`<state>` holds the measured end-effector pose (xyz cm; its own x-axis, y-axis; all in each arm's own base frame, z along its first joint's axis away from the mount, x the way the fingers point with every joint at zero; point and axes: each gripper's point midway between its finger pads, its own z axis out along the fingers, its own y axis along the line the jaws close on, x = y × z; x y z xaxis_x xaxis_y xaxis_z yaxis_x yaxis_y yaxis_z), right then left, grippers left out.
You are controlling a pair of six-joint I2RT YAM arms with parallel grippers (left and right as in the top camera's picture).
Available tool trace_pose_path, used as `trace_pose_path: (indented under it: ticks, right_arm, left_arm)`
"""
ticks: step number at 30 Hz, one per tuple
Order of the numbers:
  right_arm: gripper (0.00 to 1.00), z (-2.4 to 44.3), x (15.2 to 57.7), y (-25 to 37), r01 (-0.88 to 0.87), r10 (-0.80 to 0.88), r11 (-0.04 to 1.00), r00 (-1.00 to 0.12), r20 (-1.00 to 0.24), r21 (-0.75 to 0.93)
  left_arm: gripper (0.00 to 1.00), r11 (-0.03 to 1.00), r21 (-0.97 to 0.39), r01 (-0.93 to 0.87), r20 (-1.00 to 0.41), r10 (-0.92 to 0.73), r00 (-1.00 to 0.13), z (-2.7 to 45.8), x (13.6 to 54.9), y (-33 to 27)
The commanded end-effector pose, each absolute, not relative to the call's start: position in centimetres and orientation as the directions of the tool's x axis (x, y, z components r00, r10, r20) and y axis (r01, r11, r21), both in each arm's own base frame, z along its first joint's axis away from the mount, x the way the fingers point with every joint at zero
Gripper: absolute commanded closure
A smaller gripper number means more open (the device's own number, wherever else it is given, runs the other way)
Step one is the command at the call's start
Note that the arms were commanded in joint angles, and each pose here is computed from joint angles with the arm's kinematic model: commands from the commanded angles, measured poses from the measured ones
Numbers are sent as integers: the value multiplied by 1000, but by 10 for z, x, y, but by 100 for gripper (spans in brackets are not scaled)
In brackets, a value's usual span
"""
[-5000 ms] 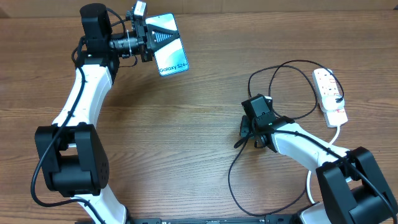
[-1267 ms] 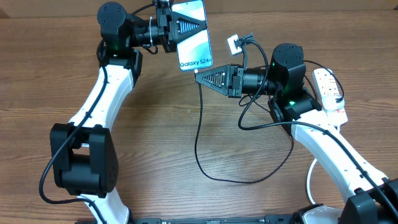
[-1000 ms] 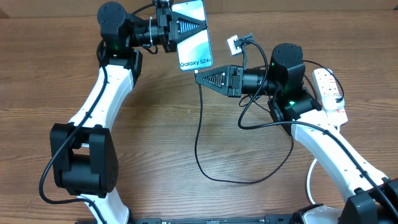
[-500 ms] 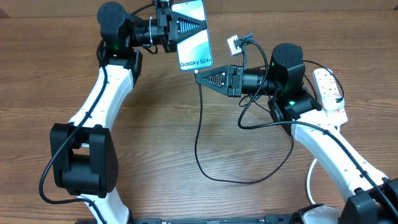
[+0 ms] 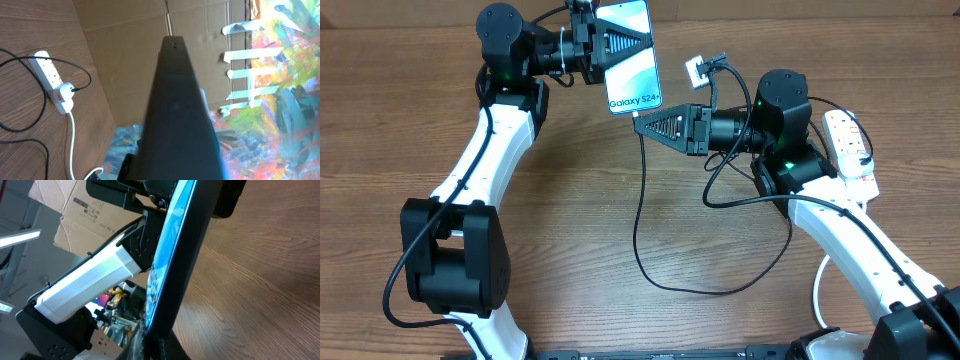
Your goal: Plug charger to phone and switch on socket
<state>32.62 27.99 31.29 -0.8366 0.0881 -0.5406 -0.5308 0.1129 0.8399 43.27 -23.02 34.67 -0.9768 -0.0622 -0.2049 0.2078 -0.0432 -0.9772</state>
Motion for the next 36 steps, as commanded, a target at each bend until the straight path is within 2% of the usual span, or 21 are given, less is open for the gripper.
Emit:
trace_pose_path:
  ticks: [1, 14, 27, 36]
  right_arm:
    - [96, 316, 332, 278, -532, 113, 124, -831, -544, 838]
    - [96, 315, 349, 269, -455, 195, 160, -855, -480, 876]
    - [96, 314, 356, 267, -503, 215, 199, -815, -539, 841]
    - [96, 310, 356, 267, -474, 218, 205, -830, -512, 856]
  left_arm:
    - [96, -48, -966, 254, -251, -44, -967, 359, 425, -232]
    - [96, -46, -959, 279, -278, -27, -960, 358, 422, -232]
    - [96, -46, -962, 270, -270, -9, -963, 356, 419, -234]
    - [96, -52, -959, 278, -281, 65, -958, 354, 405, -245]
